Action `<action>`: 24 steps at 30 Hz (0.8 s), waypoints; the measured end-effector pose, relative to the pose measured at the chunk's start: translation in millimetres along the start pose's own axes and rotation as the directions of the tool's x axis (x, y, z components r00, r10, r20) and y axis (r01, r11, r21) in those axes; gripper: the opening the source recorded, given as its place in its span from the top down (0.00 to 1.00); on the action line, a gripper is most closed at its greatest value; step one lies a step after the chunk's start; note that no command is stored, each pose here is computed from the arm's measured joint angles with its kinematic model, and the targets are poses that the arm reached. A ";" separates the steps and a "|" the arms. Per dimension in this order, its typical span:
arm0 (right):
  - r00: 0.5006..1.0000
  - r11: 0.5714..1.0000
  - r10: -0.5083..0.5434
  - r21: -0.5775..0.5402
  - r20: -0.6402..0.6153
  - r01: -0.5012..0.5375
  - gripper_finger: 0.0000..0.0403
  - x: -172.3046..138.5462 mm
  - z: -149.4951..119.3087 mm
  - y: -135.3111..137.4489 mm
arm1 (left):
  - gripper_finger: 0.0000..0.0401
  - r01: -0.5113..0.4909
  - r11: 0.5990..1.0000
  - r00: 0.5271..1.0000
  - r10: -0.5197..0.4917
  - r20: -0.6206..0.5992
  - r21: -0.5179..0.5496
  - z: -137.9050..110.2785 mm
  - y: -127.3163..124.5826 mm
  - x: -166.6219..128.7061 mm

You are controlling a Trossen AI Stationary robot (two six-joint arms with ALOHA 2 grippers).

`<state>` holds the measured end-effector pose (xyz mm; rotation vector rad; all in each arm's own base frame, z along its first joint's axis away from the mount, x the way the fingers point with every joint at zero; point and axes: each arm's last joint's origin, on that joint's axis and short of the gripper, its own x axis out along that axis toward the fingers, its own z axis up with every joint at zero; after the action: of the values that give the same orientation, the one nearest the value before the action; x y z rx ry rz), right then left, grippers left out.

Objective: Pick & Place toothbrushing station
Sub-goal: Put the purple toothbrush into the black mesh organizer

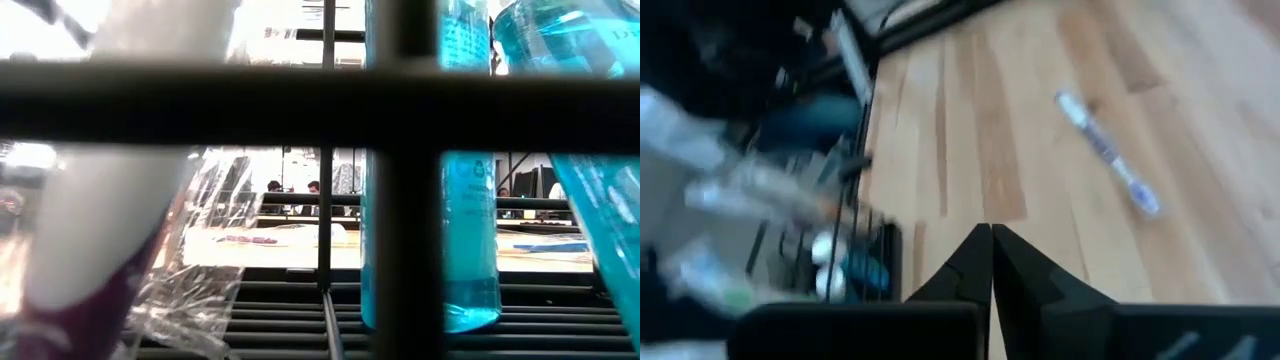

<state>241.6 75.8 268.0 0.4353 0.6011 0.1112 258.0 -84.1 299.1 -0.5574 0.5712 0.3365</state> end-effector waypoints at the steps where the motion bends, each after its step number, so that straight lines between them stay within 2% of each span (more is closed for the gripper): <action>1: 1.000 1.000 -0.013 0.021 0.021 0.013 0.99 -1.1 4.6 -0.6 | 0.93 -0.010 1.000 1.000 0.011 -0.020 0.022 -0.8 2.1 0.4; 4: 0.990 0.994 -0.094 0.066 0.100 0.088 1.00 -4.9 16.9 -2.2 | 0.99 -0.001 0.996 0.997 0.008 -0.071 0.088 -3.3 6.2 2.9; 7: 0.960 0.978 -0.192 0.120 0.206 0.170 1.00 -12.2 34.4 -0.5 | 0.99 -0.008 0.993 0.993 0.022 -0.119 0.115 -12.4 14.6 9.6; 11: 0.918 0.964 -0.250 0.165 0.308 0.208 1.00 -24.4 58.5 3.0 | 1.00 -0.025 0.995 0.985 0.040 -0.170 0.092 -26.2 24.1 16.7; 14: 0.888 0.959 -0.279 0.158 0.367 0.236 1.00 -33.0 73.3 4.4 | 1.00 -0.039 0.995 0.977 0.057 -0.205 0.091 -36.2 31.4 21.3; 19: 0.866 0.948 -0.315 0.173 0.388 0.268 1.00 -37.2 83.5 -5.7 | 1.00 -0.059 0.993 0.972 0.080 -0.221 0.101 -43.8 37.8 24.7; 24: 0.865 0.941 -0.334 0.194 0.375 0.279 1.00 -32.6 85.4 -12.9 | 1.00 -0.104 0.988 0.970 0.125 -0.206 0.111 -45.5 46.3 28.9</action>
<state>263.1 25.7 342.4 0.4707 0.2619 -0.3231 241.4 -69.3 231.7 -0.4674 0.8252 0.3577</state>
